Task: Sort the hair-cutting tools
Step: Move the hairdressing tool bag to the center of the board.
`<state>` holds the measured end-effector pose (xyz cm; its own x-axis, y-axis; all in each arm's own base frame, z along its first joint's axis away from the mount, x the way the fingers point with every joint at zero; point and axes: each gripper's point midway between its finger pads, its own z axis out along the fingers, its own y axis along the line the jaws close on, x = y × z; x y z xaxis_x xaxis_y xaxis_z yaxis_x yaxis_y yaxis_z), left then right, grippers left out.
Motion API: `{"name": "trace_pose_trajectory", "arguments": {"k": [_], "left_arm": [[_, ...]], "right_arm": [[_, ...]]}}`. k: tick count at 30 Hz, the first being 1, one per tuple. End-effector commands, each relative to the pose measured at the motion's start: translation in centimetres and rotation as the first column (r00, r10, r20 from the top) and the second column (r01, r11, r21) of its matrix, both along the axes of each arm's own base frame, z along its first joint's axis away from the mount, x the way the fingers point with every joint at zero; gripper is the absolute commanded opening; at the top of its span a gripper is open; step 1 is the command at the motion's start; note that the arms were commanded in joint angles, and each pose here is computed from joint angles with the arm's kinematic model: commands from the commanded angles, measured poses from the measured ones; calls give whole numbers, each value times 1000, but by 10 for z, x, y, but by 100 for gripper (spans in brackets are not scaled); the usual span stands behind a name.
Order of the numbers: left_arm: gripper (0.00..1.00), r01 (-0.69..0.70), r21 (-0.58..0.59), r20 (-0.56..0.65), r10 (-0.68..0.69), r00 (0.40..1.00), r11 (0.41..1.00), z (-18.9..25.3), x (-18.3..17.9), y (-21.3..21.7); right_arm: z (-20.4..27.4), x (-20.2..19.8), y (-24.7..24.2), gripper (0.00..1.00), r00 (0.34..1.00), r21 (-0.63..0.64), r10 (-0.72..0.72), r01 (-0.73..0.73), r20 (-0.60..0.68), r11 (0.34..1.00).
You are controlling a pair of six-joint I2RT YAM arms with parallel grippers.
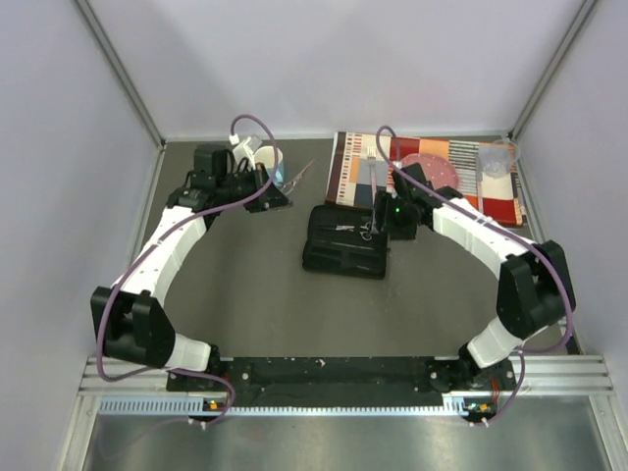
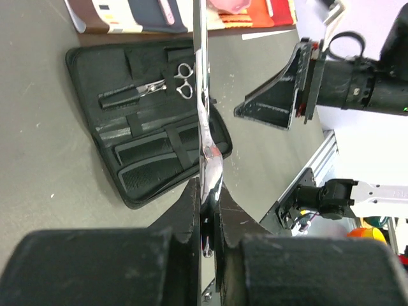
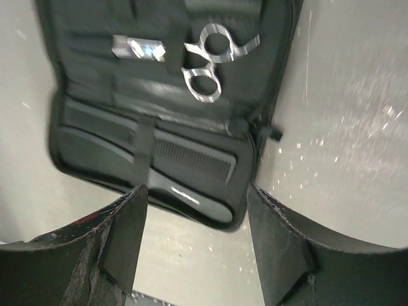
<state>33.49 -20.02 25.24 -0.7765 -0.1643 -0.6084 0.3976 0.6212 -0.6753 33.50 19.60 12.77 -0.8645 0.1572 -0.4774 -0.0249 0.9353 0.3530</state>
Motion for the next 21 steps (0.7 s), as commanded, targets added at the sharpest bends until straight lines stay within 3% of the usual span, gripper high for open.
{"name": "trace_pose_trajectory", "arguments": {"k": [1,5,9,12,21], "left_arm": [[0,43,-11,-12,-43,999,999,-11,2,1],[0,51,-9,-46,-51,998,999,-24,6,1],[0,65,-12,-82,-66,994,998,-32,7,0],[0,74,-17,-109,-75,991,997,-38,7,0],[0,68,-13,-143,-69,987,998,-49,13,0]], "right_arm": [[-19,-27,4,62,993,31,62,-59,-102,998],[-42,-37,-8,56,987,-20,19,-22,-161,1000],[-59,-44,-7,39,975,-25,30,-36,-221,999],[-73,-50,-7,33,962,-38,49,-62,-267,997],[-98,-50,-20,30,948,-129,43,-88,-315,988]]}}
